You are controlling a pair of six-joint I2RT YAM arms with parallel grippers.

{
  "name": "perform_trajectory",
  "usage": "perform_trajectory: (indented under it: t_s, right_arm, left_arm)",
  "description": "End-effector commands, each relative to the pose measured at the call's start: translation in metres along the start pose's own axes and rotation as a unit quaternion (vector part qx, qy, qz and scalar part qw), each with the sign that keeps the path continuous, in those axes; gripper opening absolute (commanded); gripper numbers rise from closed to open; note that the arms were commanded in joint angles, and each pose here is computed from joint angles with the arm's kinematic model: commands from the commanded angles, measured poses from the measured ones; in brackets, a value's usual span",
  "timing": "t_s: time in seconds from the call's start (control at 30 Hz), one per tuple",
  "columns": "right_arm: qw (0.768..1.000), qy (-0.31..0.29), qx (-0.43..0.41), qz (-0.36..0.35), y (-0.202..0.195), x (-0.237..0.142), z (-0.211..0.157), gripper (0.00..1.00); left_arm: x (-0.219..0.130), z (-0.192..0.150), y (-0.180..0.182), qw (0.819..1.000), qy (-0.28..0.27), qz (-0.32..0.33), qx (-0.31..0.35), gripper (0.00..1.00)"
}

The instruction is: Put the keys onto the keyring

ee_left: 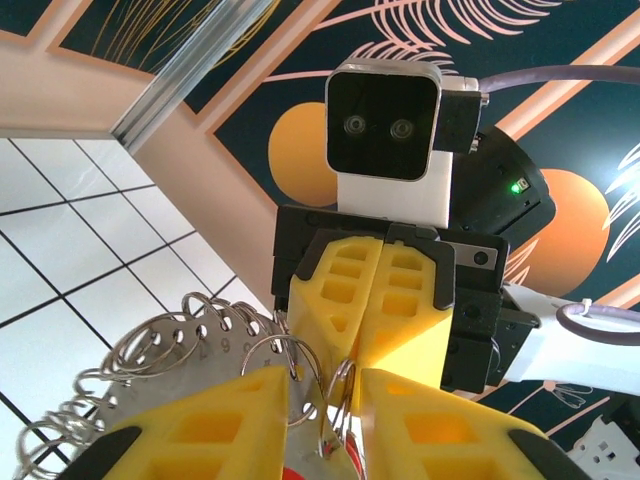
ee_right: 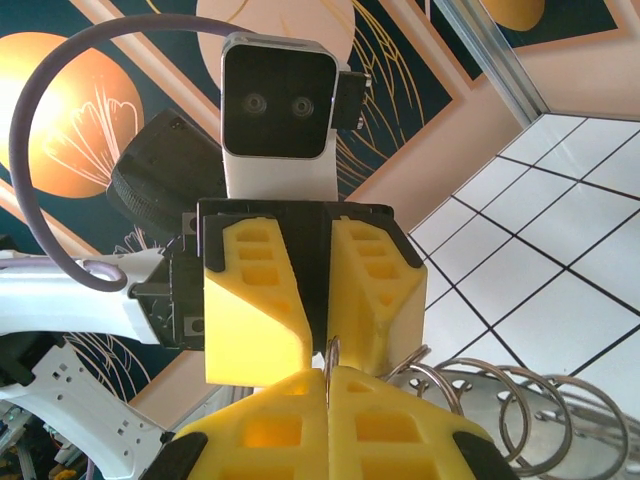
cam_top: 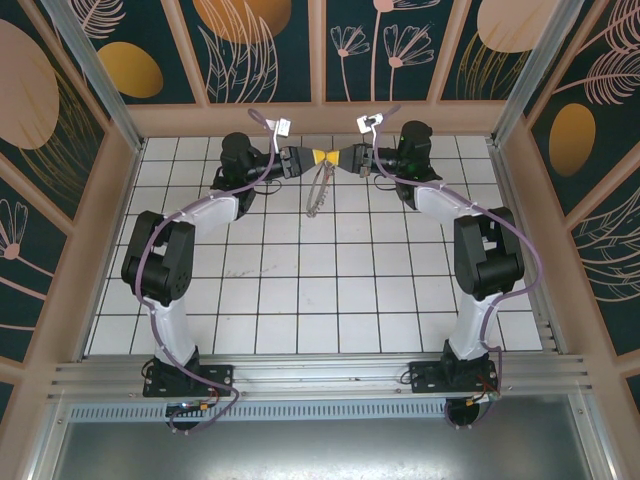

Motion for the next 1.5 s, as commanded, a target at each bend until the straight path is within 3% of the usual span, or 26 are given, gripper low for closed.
perform_trajectory:
  t_s: [0.0, 0.2, 0.27, 0.3, 0.37, 0.5, 0.6, 1.03, 1.47]
  right_arm:
    - [0.999, 0.0, -0.041, 0.017, 0.014, 0.003, 0.008, 0.0]
    - [0.999, 0.004, -0.041, 0.019, 0.013, 0.004, 0.006, 0.0]
    - [0.999, 0.005, -0.039, 0.018, 0.013, 0.003, 0.005, 0.0]
    - [0.999, 0.006, -0.04, 0.019, 0.013, 0.004, 0.005, 0.0]
    - [0.999, 0.004, -0.037, 0.016, 0.013, 0.002, 0.004, 0.0]
    - [0.999, -0.01, -0.039, 0.007, 0.015, -0.007, 0.002, 0.24]
    - [0.999, -0.023, -0.038, 0.004, 0.019, -0.017, -0.001, 0.29]
    - [0.998, -0.06, -0.025, 0.017, 0.023, -0.027, -0.013, 0.3]
    - [0.998, -0.045, -0.015, 0.034, 0.017, -0.01, -0.014, 0.27]
  left_arm:
    - [0.007, 0.004, -0.004, 1.0, -0.002, -0.02, 0.015, 0.22]
    - [0.01, 0.003, -0.005, 1.0, -0.003, -0.025, 0.016, 0.15]
    - [0.011, 0.003, -0.005, 1.0, -0.003, -0.027, 0.015, 0.09]
    - [0.011, 0.003, -0.005, 0.999, -0.004, -0.028, 0.016, 0.01]
    - [0.011, 0.003, -0.006, 0.999, -0.009, -0.029, 0.015, 0.0]
    - [0.008, 0.003, -0.011, 0.999, -0.02, -0.034, 0.015, 0.0]
    - [0.006, 0.004, -0.014, 0.999, -0.03, -0.035, 0.017, 0.0]
    - [0.001, 0.005, -0.024, 0.998, -0.048, -0.047, 0.023, 0.0]
    - [0.002, 0.007, -0.024, 0.997, -0.052, -0.051, 0.024, 0.0]
Point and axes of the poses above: each hand's point on the last joint's axis, 136 mm out from that joint toward the fingers, its own x axis out along the fingers, its own y axis along the line the jaws close on, z = x × y, the point moved 8 cm from there along -x, back along the fingers, and after that the axes turned 9 degrees about x, right-handed, at the moved point
